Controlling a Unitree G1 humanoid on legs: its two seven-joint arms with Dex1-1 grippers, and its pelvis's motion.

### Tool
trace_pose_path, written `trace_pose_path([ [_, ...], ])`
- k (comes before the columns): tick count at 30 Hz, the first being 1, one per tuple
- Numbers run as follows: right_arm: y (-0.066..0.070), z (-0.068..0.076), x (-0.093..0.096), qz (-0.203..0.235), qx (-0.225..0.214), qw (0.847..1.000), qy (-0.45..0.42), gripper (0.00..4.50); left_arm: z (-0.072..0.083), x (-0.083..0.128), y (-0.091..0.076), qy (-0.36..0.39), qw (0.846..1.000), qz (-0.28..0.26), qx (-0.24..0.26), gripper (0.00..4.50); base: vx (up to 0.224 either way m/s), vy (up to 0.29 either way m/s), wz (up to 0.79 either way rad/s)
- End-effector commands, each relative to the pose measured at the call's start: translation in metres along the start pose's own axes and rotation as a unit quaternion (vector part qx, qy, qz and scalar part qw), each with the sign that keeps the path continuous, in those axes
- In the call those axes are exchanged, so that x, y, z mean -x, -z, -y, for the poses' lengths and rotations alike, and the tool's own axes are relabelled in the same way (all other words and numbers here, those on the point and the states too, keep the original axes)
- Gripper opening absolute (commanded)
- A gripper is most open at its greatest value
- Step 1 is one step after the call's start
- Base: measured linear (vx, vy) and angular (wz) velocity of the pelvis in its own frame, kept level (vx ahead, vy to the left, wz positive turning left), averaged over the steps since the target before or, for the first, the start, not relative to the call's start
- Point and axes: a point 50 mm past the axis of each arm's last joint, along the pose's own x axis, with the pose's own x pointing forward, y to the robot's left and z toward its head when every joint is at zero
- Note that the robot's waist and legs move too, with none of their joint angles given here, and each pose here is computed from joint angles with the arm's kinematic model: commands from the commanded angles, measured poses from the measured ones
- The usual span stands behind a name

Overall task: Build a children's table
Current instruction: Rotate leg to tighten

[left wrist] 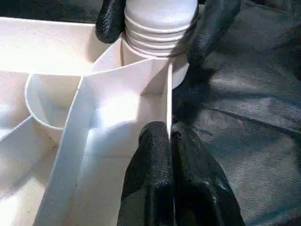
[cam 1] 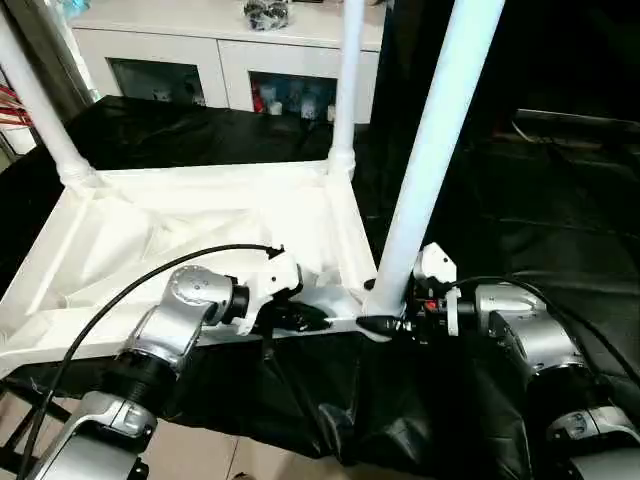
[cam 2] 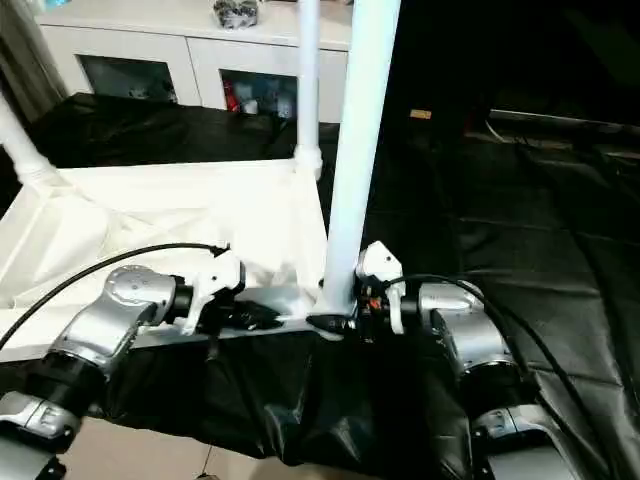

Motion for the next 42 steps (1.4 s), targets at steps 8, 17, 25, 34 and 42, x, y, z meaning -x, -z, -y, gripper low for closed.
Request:
trace_pose_path([
  [8,0.004,-0.014,-0.02,0.0,-0.013,0.999,-0.04,2.76,-0.002,-0.008,-0.02,-0.016,0.999,0.036,-0.026,0.0,0.0,0.0,0.0],
  [17,0.01,0.011,-0.048,0.012,-0.056,0.977,0.205,2.74,-0.023,-0.034,-0.034,-0.155,0.986,0.057,-0.013,0.0,0.0,0.0,0.0],
  [25,-0.006,0.014,-0.081,0.039,-0.078,0.951,0.298,2.74,-0.03,-0.06,-0.05,-0.206,0.977,0.056,-0.004,0.0,0.0,0.0,0.0],
  [34,-0.01,0.017,-0.073,0.06,-0.063,0.96,0.266,3.98,-0.023,-0.054,-0.045,-0.155,0.985,0.07,-0.024,0.0,0.0,0.0,0.0],
  [42,-0.005,0.012,-0.044,0.038,-0.006,0.987,0.159,3.98,-0.011,-0.033,-0.029,-0.08,0.995,0.054,-0.036,0.0,0.0,0.0,0.0],
])
